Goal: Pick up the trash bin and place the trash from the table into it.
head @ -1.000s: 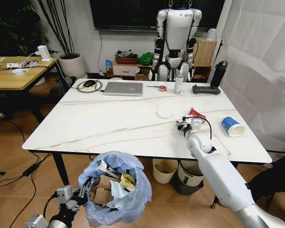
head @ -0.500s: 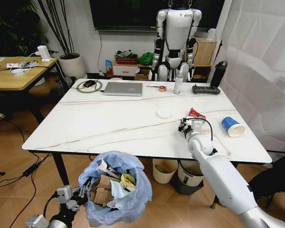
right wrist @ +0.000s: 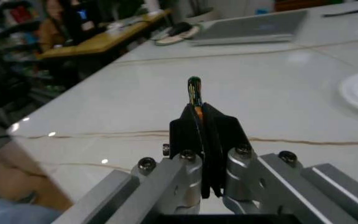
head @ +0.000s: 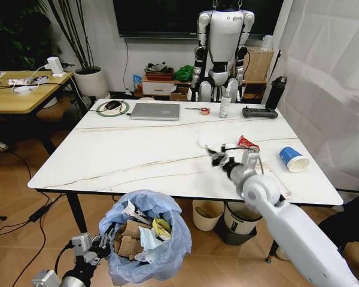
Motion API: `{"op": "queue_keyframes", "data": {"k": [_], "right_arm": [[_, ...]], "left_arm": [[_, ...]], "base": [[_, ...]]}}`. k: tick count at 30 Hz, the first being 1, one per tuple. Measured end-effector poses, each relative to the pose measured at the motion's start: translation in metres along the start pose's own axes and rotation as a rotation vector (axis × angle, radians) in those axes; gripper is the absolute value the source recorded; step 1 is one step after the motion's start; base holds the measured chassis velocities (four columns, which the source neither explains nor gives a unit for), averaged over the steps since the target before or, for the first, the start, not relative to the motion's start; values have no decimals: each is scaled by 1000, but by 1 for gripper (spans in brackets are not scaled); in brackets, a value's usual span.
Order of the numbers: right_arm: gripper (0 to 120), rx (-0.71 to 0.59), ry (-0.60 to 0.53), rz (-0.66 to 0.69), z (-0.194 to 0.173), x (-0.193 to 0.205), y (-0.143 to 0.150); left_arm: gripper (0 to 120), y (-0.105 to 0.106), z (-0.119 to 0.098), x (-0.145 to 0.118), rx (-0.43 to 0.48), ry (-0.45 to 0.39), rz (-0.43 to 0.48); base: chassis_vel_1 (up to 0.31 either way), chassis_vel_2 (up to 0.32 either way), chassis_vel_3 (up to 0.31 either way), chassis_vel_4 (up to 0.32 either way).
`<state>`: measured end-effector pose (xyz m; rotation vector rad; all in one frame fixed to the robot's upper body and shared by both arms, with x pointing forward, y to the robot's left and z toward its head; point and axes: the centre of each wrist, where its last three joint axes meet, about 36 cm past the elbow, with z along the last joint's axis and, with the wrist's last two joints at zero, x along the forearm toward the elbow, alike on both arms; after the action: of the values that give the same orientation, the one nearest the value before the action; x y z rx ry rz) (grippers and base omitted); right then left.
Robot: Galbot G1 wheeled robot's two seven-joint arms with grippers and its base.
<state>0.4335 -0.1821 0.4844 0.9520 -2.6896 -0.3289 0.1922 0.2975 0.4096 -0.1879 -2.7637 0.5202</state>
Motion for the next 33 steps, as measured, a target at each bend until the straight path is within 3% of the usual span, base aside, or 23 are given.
{"op": "queue_keyframes", "data": {"k": [6, 13, 19, 24, 28, 33], "right_arm": [[0, 48, 13, -275, 18, 26, 55], [0, 98, 50, -409, 39, 46, 85], [4, 125, 89, -410, 48, 55, 90], [27, 111, 88, -367, 53, 50, 92], [36, 111, 79, -336, 52, 44, 88], [57, 133, 34, -167, 35, 16, 71]], "left_arm": [[1, 0, -2, 1, -1, -6, -2], [1, 0, -4, 1, -1, -10, -2], [1, 0, -3, 1, 1, -10, -4], [1, -1, -3, 1, 2, -11, -4], [1, -1, -2, 1, 3, -11, -4], [1, -2, 0, 0, 5, -6, -7]], "base": [[0, 0, 0, 0], [0, 0, 0, 0], [0, 0, 0, 0], [0, 0, 0, 0], [0, 0, 0, 0], [0, 0, 0, 0]]}}
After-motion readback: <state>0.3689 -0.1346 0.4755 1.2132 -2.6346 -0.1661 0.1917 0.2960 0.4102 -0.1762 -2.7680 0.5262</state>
